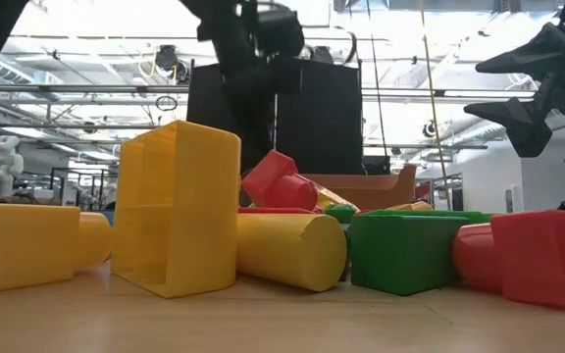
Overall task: Sort blocks by size
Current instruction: Put the big yellow game piece into the orange bin
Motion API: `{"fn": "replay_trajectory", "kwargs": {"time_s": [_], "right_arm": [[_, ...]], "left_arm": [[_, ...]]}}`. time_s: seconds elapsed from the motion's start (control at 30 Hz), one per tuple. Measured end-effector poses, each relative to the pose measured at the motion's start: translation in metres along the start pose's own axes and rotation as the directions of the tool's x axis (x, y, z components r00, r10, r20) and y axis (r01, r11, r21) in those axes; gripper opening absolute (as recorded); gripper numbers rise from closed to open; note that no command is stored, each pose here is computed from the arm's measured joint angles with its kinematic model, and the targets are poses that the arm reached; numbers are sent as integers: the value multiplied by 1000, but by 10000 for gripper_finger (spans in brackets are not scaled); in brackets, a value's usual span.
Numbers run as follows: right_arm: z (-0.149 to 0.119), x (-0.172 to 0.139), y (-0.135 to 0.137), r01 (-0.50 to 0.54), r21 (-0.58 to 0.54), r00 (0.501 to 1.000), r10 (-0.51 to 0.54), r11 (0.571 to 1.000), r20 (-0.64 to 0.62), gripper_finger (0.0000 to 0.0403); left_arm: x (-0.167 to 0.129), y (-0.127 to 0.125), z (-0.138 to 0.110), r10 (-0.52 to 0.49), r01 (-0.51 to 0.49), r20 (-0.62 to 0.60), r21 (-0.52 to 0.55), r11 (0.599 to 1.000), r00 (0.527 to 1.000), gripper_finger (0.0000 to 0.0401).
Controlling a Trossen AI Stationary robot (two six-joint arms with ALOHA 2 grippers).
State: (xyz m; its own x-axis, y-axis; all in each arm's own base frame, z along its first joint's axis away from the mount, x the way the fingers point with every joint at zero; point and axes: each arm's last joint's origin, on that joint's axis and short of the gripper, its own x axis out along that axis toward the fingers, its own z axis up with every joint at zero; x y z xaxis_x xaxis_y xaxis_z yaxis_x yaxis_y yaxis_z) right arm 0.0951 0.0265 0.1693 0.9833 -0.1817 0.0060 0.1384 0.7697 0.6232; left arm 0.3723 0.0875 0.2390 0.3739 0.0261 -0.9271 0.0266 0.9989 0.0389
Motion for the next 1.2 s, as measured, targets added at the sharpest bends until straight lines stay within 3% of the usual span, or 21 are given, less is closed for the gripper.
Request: {"fn": "replay_trajectory", "kwargs": {"time_s": [0.13, 0.33, 0.53, 0.83, 0.93, 1.2], "right_arm": [[0, 0, 0, 0, 0, 1000, 0, 1000, 0, 260], [0, 0, 0, 0, -1, 1000, 0, 1000, 0, 260], [0, 0, 0, 0, -4, 1000, 0, 1000, 0, 260], [0, 0, 0, 0, -4, 1000, 0, 1000, 0, 260], [0, 0, 0, 0, -4, 1000, 0, 1000, 0, 260], [0, 0, 0, 1, -8, 1000, -1, 1000, 0, 260]], "left_arm": [[13, 0, -4, 27, -27, 27, 17, 999, 999, 185], [21, -1, -7, -4, -1, 47, 96, 995, 999, 185], [29, 2, -15, -35, 30, 50, 107, 994, 998, 187], [28, 8, -15, -44, 40, 62, 71, 997, 997, 267], [34, 7, -16, 3, -6, 37, 77, 997, 999, 292], [49, 11, -18, 21, -21, -9, 60, 998, 1000, 304]]}}
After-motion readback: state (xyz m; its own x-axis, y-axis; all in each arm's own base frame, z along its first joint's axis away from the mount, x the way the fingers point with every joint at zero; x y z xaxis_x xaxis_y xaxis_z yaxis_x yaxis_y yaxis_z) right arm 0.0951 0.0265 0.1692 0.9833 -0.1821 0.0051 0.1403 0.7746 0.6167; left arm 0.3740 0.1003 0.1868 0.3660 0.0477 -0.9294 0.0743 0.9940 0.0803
